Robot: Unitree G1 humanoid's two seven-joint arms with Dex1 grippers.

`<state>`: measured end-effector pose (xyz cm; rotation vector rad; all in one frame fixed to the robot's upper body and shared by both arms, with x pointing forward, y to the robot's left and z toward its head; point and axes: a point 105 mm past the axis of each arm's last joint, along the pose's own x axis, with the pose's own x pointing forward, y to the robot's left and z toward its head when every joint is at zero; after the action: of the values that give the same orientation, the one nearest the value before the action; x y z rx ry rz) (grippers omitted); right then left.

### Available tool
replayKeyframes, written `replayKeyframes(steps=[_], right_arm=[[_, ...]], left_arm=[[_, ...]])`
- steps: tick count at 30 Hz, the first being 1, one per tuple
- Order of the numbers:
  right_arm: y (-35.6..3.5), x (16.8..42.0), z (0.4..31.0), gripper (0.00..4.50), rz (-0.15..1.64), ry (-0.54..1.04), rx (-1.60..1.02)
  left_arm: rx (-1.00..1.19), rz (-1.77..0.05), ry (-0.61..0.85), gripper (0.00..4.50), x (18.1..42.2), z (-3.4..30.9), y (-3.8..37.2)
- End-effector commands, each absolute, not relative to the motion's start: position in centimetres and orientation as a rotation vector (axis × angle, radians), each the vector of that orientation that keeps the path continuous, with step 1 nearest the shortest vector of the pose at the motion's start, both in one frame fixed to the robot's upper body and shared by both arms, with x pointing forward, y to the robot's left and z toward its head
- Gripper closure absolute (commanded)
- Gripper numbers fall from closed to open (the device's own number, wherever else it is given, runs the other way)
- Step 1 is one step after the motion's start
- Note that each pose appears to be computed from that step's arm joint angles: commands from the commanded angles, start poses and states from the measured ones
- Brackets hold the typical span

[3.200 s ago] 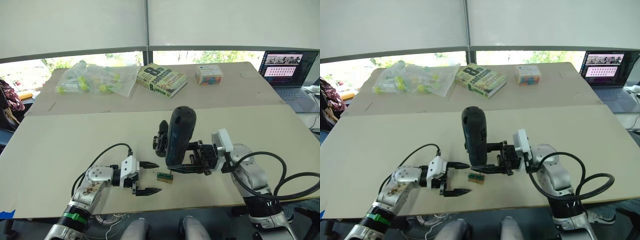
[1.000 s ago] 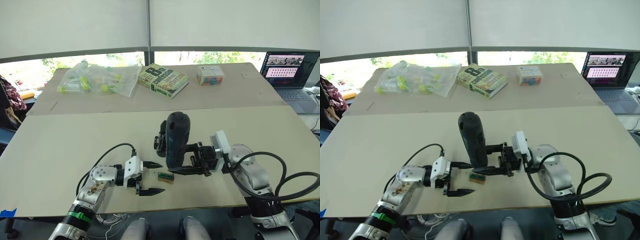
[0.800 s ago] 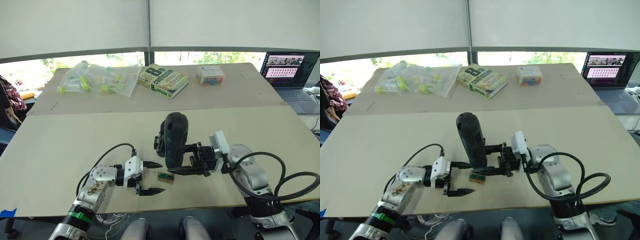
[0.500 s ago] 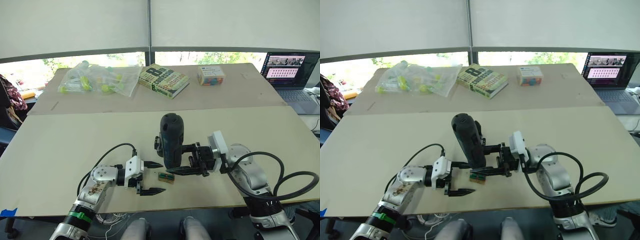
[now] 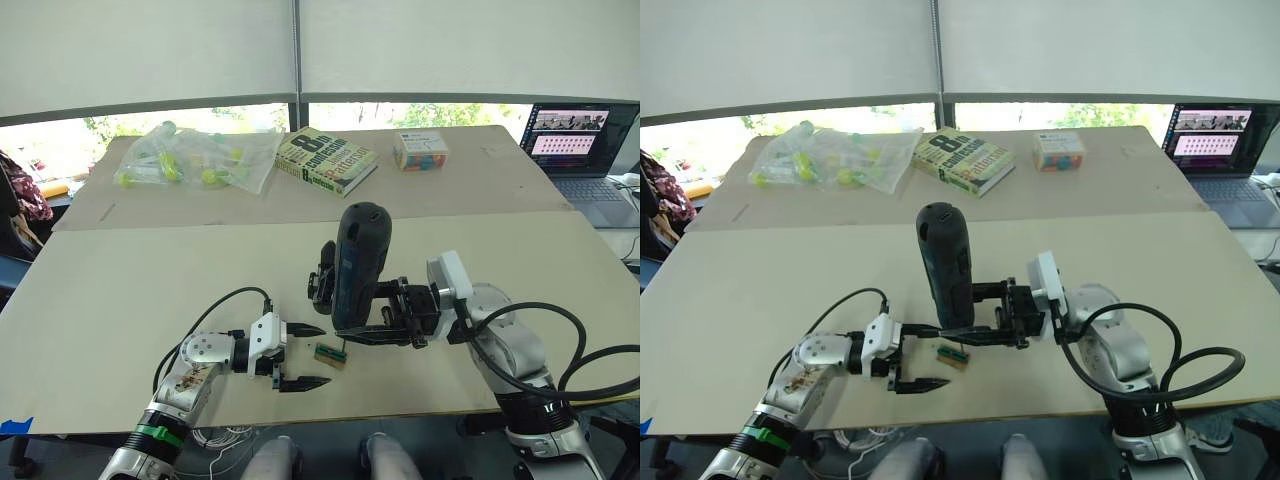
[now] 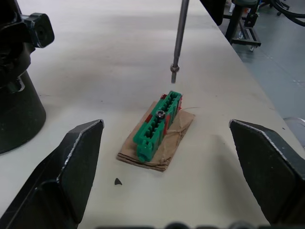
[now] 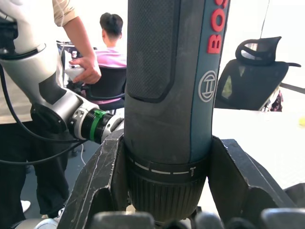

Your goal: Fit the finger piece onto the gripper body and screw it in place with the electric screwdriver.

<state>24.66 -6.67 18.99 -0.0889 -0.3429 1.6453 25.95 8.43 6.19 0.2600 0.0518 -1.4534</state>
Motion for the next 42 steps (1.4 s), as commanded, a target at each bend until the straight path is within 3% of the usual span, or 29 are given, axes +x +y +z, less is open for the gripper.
replayKeyframes(steps=[1, 7, 17, 30, 42], right_arm=[[-6.9, 23.8, 21.7, 2.54, 1.66, -0.457, -0.11], [-8.5, 24.4, 23.9, 2.54, 1.596, -0.491, -0.13], [-10.4, 27.0, 27.6, 2.54, 1.471, -0.5, -0.068], [-8.4, 30.6, 30.0, 2.54, 1.43, -0.494, -0.002], [-5.0, 30.9, 30.2, 2.54, 1.496, -0.519, 0.053]], left_arm=[[0.24, -1.469, 0.06, 0.0, 25.1, 6.0, 8.7], [0.164, -1.414, -0.045, 0.0, 24.6, 9.2, 10.5], [0.031, -1.289, -0.058, 0.0, 24.8, 13.2, 14.1], [0.088, -1.162, -0.135, 0.0, 27.7, 16.5, 16.8], [0.119, -1.177, -0.125, 0.0, 29.2, 16.7, 15.6]])
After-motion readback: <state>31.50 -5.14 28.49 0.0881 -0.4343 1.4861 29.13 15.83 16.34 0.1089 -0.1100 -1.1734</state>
